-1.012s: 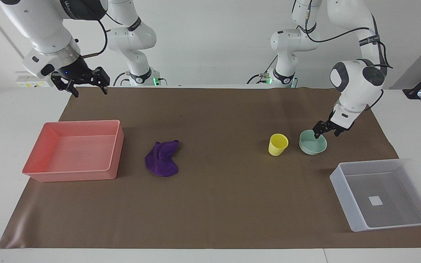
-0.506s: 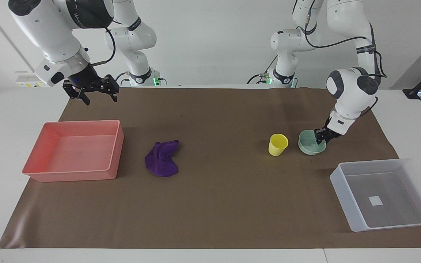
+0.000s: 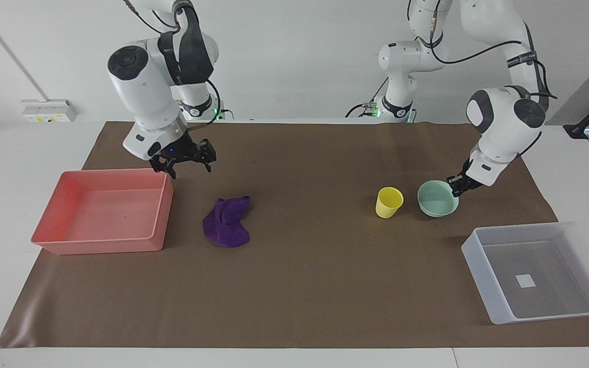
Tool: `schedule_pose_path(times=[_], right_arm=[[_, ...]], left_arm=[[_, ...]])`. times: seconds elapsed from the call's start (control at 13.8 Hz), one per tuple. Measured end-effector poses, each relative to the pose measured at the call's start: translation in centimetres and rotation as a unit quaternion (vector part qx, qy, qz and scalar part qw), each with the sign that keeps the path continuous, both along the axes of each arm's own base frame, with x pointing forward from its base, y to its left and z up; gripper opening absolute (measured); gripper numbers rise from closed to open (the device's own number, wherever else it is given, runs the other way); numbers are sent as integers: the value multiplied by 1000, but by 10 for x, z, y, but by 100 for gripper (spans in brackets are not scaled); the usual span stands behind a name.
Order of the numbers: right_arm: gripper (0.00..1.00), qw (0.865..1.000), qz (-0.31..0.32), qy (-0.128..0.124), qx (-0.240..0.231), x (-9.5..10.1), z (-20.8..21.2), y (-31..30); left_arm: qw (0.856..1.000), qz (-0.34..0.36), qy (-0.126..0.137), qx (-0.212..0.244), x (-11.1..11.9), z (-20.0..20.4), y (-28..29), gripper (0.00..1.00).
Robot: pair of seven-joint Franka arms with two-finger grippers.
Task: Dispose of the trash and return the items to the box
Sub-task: 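Place the cup in the white box while the right gripper lifts the cloth, then release the cloth into the pink box while the left gripper grasps the cup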
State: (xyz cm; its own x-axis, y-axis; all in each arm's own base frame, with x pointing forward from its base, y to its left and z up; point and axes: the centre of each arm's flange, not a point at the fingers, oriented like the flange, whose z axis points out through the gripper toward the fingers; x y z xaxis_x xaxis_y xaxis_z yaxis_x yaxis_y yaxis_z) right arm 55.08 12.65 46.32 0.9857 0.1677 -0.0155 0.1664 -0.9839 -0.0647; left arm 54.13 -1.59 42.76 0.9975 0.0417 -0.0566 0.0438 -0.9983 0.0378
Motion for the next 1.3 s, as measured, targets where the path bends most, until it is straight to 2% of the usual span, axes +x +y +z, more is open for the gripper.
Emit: schedule_pose_path(times=[0.14, 0.29, 0.51, 0.65, 0.8, 0.87, 0.94, 1.01, 1.16, 1.23, 1.3], right_arm=[[100, 1000, -5, -3, -3, 4, -32, 22], [100, 1000, -14, -18, -4, 7, -72, 36], [100, 999, -17, -30, -8, 5, -132, 36], [96, 999, -19, -31, -12, 8, -159, 35], [72, 999, -22, -27, -15, 9, -168, 33], [56, 999, -23, -29, -15, 10, -166, 32], [46, 999, -24, -31, -14, 11, -164, 31], [36, 999, -27, -33, -13, 12, -161, 29], [15, 998, -37, -39, -10, 15, -149, 24], [7, 998, -43, -38, -9, 18, -138, 19], [7, 998, -49, -34, -8, 21, -120, 12]], left_arm=[[999, 22, -18, -33, 17, 57, 4, 2], [996, 56, -52, -50, 41, 88, 33, 2], [990, 111, -72, -48, 97, 76, 104, 2], [985, 135, -97, -39, 138, 40, 141, 2], [980, 150, -124, -27, 167, -21, 161, 2], [980, 154, -127, -23, 175, -52, 166, 2], [979, 156, -129, -20, 179, -75, 167, 2], [979, 152, -135, -14, 183, -88, 167, 7], [979, 140, -145, -3, 186, -92, 163, 30], [979, 136, -149, -2, 187, -82, 159, 40], [980, 131, -151, -4, 187, -63, 154, 54]])
